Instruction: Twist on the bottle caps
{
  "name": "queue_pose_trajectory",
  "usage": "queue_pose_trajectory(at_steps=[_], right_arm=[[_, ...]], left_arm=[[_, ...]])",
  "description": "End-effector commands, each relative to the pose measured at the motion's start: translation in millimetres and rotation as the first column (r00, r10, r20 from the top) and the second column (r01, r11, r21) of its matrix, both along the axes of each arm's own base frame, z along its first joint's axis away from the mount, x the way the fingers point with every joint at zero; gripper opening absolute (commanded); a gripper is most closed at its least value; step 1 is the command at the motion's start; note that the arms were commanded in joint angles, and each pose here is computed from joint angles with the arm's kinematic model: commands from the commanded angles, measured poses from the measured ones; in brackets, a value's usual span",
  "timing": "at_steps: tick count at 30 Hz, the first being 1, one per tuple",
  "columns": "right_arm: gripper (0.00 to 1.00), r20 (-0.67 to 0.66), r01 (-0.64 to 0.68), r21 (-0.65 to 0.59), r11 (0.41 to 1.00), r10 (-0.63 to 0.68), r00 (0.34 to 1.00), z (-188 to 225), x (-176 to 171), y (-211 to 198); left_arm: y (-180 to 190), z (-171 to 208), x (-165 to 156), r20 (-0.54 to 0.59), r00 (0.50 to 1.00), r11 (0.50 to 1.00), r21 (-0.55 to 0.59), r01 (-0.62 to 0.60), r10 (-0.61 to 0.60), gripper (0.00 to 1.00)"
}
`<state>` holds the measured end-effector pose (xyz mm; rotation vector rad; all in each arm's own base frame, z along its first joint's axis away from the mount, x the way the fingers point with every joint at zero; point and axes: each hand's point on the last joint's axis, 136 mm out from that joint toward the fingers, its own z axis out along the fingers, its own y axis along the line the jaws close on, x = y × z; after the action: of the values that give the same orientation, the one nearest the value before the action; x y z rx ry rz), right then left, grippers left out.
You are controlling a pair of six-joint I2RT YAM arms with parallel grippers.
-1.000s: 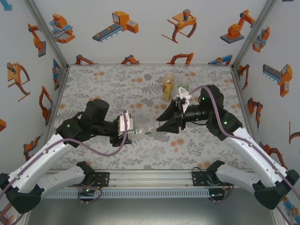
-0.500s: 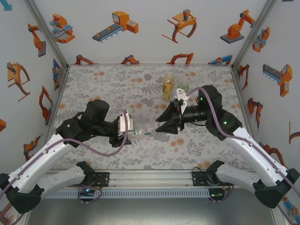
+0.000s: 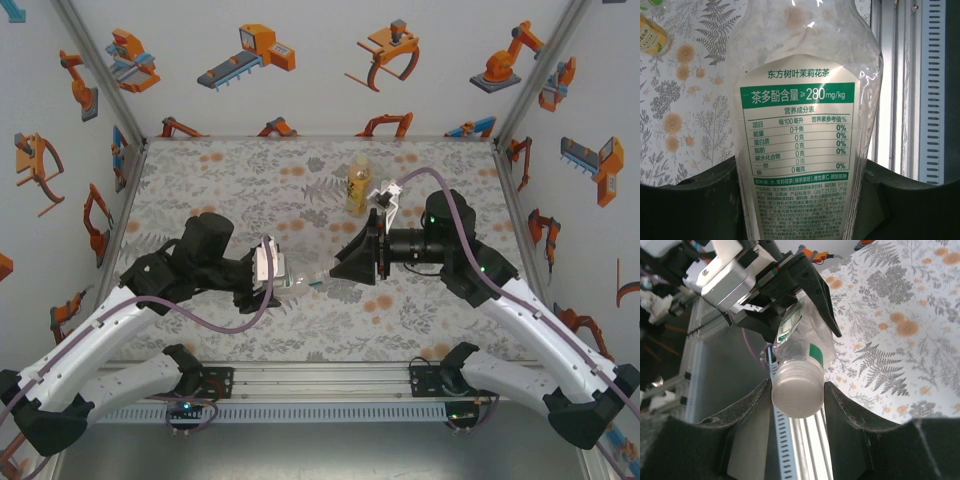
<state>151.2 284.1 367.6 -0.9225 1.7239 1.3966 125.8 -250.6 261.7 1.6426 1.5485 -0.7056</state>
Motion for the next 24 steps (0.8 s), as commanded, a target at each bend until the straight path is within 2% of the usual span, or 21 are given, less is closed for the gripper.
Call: queue_pose_trajectory(at_steps=[1, 6, 9, 12, 16, 18, 20, 24], right_arm=[[0.0, -0.261, 0.201, -0.045, 0.978, -0.206, 0.943, -22.4, 23.7, -6.9], [0.0, -0.545, 0.309, -0.106, 0.945, -0.315, 0.777, -42.9, 32.7, -9.5], [0.0, -0.649, 0.373, -0.125, 0.92, -0.36, 0.671, -52.3, 34.5, -13.3], [0.0, -0.744, 0.423, -0.201, 0.884, -0.419, 0.521, -70.7, 32.9, -22.0], [0.0, -0.825, 0.397, -0.317, 0.861, -0.457, 0.332, -96.6, 20.6, -23.2], [0.0, -0.842, 0.38, -0.329, 0.865, -0.451, 0.298, -100.0, 16.8, -18.6], [0.11, -0.846, 0.399, -0.325, 0.858, -0.452, 0.283, -99.5, 17.0, -17.6], [0.29, -0.807, 0.433, -0.317, 0.844, -0.48, 0.344, -89.5, 22.0, -22.2]], left_arm=[[-8.1, 23.1, -4.6, 0.056, 0.998, 0.994, -0.097, 0.046, -0.041, 0.18], [-9.0, 23.3, -3.4, 0.056, 0.998, 0.994, -0.098, 0.045, -0.039, 0.17], [-8.9, 23.0, -3.1, 0.058, 0.998, 0.994, -0.096, 0.044, -0.039, 0.17], [-8.9, 23.0, -2.1, 0.062, 0.997, 0.995, -0.095, 0.041, -0.035, 0.17], [-9.4, 21.2, -1.4, 0.06, 0.998, 0.995, -0.09, 0.041, -0.035, 0.17], [-9.7, 20.6, -1.2, 0.061, 0.997, 0.995, -0.088, 0.043, -0.038, 0.17], [-10.6, 20.4, -0.6, 0.059, 0.998, 0.995, -0.088, 0.044, -0.038, 0.17], [-10.9, 20.2, -0.3, 0.058, 0.998, 0.995, -0.088, 0.044, -0.039, 0.17]])
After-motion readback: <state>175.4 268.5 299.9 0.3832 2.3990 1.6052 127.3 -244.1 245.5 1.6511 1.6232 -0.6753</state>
